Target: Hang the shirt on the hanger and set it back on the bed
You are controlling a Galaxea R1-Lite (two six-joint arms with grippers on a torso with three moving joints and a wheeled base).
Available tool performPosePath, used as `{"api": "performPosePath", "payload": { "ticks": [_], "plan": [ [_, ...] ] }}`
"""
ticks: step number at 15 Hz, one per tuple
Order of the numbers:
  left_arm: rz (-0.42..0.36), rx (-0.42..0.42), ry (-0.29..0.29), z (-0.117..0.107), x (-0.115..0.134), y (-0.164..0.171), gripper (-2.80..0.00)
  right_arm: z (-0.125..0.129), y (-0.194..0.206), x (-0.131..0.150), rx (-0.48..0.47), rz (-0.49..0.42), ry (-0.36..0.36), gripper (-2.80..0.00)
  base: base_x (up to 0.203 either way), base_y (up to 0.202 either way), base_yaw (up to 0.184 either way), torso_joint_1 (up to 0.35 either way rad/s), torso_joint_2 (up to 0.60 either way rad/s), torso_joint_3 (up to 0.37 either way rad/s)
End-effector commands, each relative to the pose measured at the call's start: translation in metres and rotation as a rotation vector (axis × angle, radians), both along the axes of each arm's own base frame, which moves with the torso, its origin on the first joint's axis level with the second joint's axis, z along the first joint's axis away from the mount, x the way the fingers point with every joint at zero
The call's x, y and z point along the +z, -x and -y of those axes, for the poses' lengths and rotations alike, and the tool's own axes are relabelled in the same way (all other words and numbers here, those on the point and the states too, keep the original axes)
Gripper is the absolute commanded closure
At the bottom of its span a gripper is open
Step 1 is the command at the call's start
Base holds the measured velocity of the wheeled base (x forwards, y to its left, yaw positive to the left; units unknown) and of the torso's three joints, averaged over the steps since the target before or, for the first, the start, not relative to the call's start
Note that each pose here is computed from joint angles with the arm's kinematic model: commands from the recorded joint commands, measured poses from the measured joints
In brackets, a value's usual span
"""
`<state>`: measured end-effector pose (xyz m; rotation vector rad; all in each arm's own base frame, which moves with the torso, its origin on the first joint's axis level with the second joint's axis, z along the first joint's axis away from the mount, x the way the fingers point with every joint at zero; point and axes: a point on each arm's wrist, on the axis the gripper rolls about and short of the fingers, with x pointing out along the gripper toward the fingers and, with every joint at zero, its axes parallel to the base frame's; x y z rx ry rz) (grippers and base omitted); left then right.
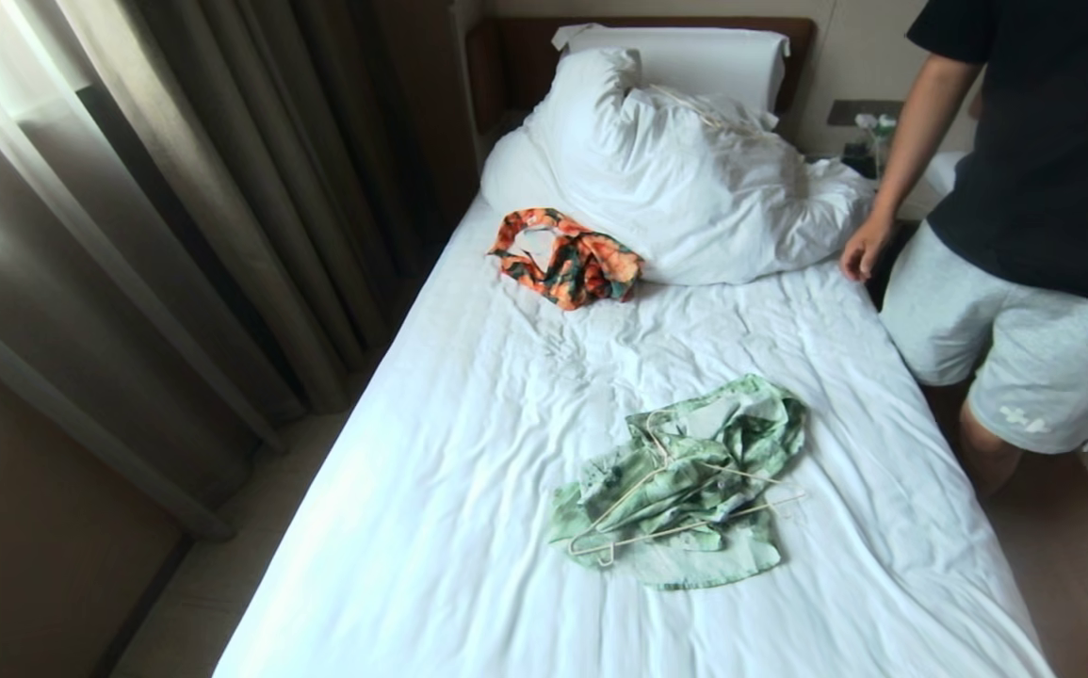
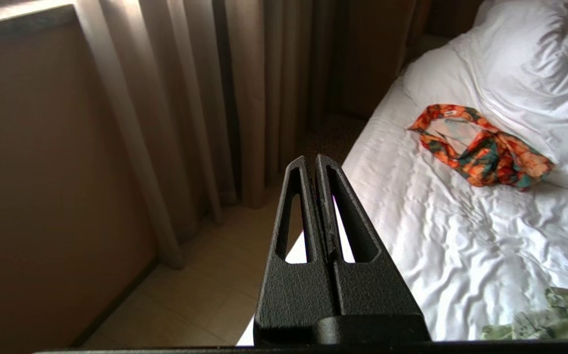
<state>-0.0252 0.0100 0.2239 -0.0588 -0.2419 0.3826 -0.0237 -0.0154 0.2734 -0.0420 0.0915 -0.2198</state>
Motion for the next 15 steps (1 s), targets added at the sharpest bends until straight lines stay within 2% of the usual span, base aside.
{"api": "performPosePath", "payload": {
  "ticks": [1, 3, 4, 5, 7, 8, 10, 11, 13, 15],
  "plan": [
    [0.033, 0.039, -0.011, 0.002, -0.008, 0.012, 0.0, 0.005, 0.024, -0.02, -0.015, 0.055, -0.013, 0.0, 0.0, 0.0, 0.0, 0.0, 0.0, 0.0],
    [0.012, 0.006, -0.053, 0.003, -0.032, 0.017, 0.0, 0.006, 0.033, -0.045, -0.02, 0.06, -0.015, 0.0, 0.0, 0.0, 0.0, 0.0, 0.0, 0.0],
    [-0.008, -0.011, -0.07, 0.003, -0.047, 0.018, 0.0, 0.006, 0.032, -0.056, -0.029, 0.047, -0.038, 0.0, 0.0, 0.0, 0.0, 0.0, 0.0, 0.0],
    [-0.023, -0.045, -0.089, 0.004, -0.062, 0.019, 0.0, 0.005, 0.029, -0.063, -0.036, 0.039, -0.107, 0.0, 0.0, 0.0, 0.0, 0.0, 0.0, 0.0],
    [-0.079, -0.147, -0.145, 0.006, -0.093, 0.018, 0.0, 0.002, 0.018, -0.082, -0.031, -0.018, -0.133, 0.0, 0.0, 0.0, 0.0, 0.0, 0.0, 0.0],
    [-0.119, -0.169, -0.155, 0.007, -0.103, 0.015, 0.0, 0.001, 0.014, -0.083, -0.031, 0.01, -0.143, 0.0, 0.0, 0.0, 0.0, 0.0, 0.0, 0.0],
    [-0.169, -0.189, -0.154, 0.007, -0.116, 0.01, 0.0, -0.003, 0.014, -0.085, -0.116, 0.033, -0.147, 0.0, 0.0, 0.0, 0.0, 0.0, 0.0, 0.0],
    [-0.186, -0.209, -0.155, 0.007, -0.121, 0.007, 0.0, -0.005, 0.017, -0.086, -0.106, 0.047, -0.15, 0.0, 0.0, 0.0, 0.0, 0.0, 0.0, 0.0],
    [-0.225, -0.259, -0.158, 0.008, -0.133, 0.003, 0.0, -0.009, 0.024, -0.104, -0.008, 0.06, -0.155, 0.0, 0.0, 0.0, 0.0, 0.0, 0.0, 0.0],
    [-0.248, -0.306, -0.147, 0.009, -0.141, 0.0, 0.0, -0.01, 0.032, -0.127, 0.047, 0.092, -0.12, 0.0, 0.0, 0.0, 0.0, 0.0, 0.0, 0.0]
  ]
}}
